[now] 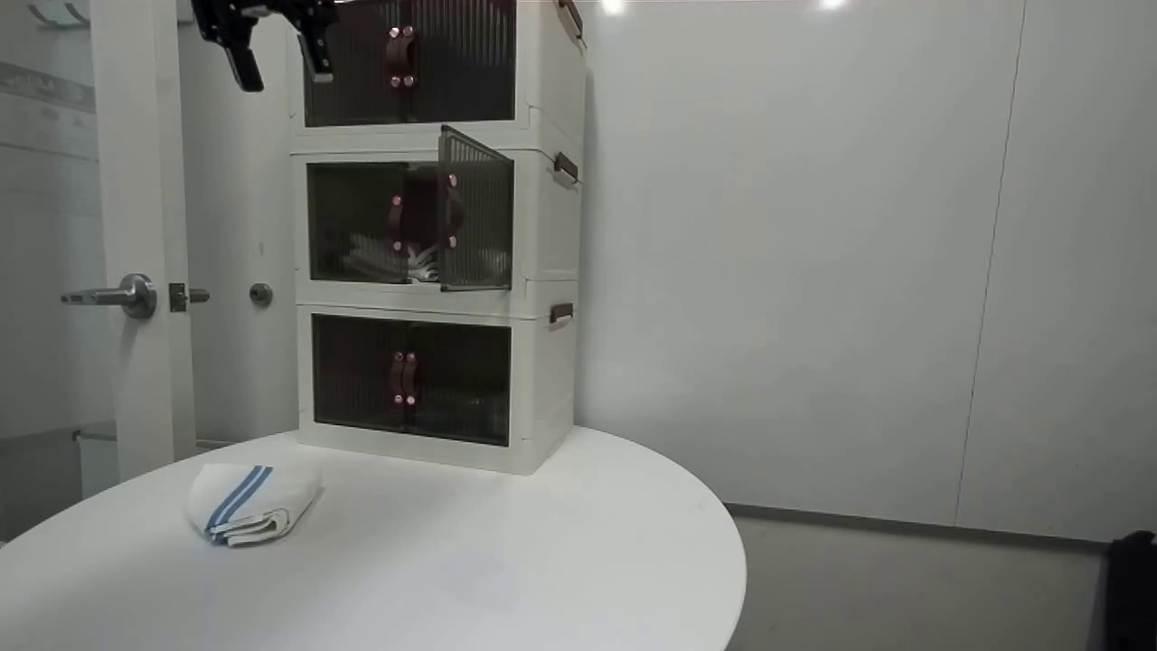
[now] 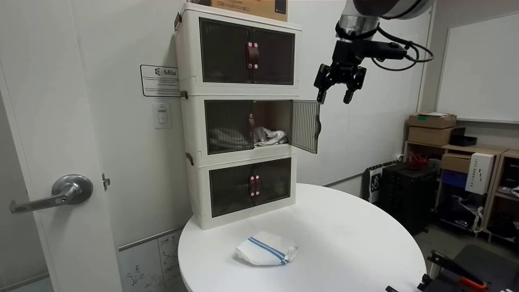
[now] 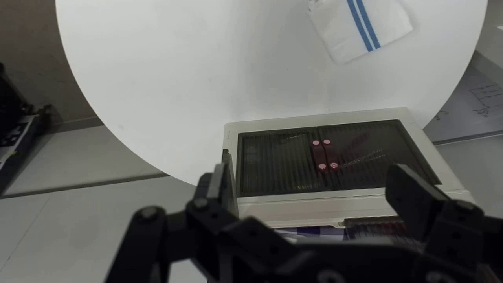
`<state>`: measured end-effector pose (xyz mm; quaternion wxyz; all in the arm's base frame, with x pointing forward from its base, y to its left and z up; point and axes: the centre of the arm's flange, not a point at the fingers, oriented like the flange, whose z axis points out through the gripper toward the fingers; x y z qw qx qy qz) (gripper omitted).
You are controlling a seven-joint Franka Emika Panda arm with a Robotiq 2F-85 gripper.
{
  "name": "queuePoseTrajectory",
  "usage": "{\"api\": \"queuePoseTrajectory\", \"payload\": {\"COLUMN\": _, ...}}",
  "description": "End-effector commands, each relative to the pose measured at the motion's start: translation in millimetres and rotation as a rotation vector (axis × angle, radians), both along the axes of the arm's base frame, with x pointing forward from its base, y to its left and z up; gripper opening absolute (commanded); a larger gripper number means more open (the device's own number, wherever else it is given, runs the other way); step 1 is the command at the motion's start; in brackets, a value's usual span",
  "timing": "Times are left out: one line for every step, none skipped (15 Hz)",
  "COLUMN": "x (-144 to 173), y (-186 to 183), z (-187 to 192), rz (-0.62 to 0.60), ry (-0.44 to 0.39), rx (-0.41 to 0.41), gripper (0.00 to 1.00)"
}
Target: Open the left middle cabinet door
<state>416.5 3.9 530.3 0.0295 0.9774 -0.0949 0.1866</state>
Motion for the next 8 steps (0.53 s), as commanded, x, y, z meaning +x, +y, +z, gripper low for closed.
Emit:
{"api": "queuePoseTrajectory", "payload": {"x": 34.4, "y": 13.6, "z": 5.5, "rz": -0.053, "ry": 0.001, "rx": -0.046, "gripper": 1.00}}
{"api": "queuePoseTrajectory", "payload": {"x": 42.1, "y": 19.4, "z": 4.3, "rz": -0.057, "ry": 0.002, "rx": -0.054, "gripper": 1.00}}
{"api": "queuePoseTrajectory", "payload": {"x": 49.7, "y": 24.8, "z": 3.2, "rz": -0.069, "ry": -0.001, "rx": -0.064, "gripper": 1.00}}
{"api": "queuePoseTrajectory", "payload": {"x": 59.2, "y": 31.7, "z": 1.2, "rz": -0.080, "ry": -0.004, "rx": -0.071, "gripper": 1.00}}
{"api": "queuePoseTrajectory", "payload": {"x": 67.1, "y": 37.4, "z": -0.9, "rz": -0.097, "ry": -0.008, "rx": -0.081, "gripper": 1.00}}
{"api": "queuePoseTrajectory", "payload": {"x": 77.3, "y": 44.2, "z": -4.4, "rz": -0.116, "ry": -0.013, "rx": -0.099, "gripper": 1.00}}
{"api": "queuePoseTrajectory", "payload": {"x": 85.7, "y": 49.8, "z": -7.7, "rz": -0.131, "ry": -0.015, "rx": -0.113, "gripper": 1.00}}
{"api": "queuePoseTrajectory", "payload": {"x": 95.7, "y": 56.4, "z": -12.9, "rz": -0.147, "ry": -0.017, "rx": -0.126, "gripper": 1.00}}
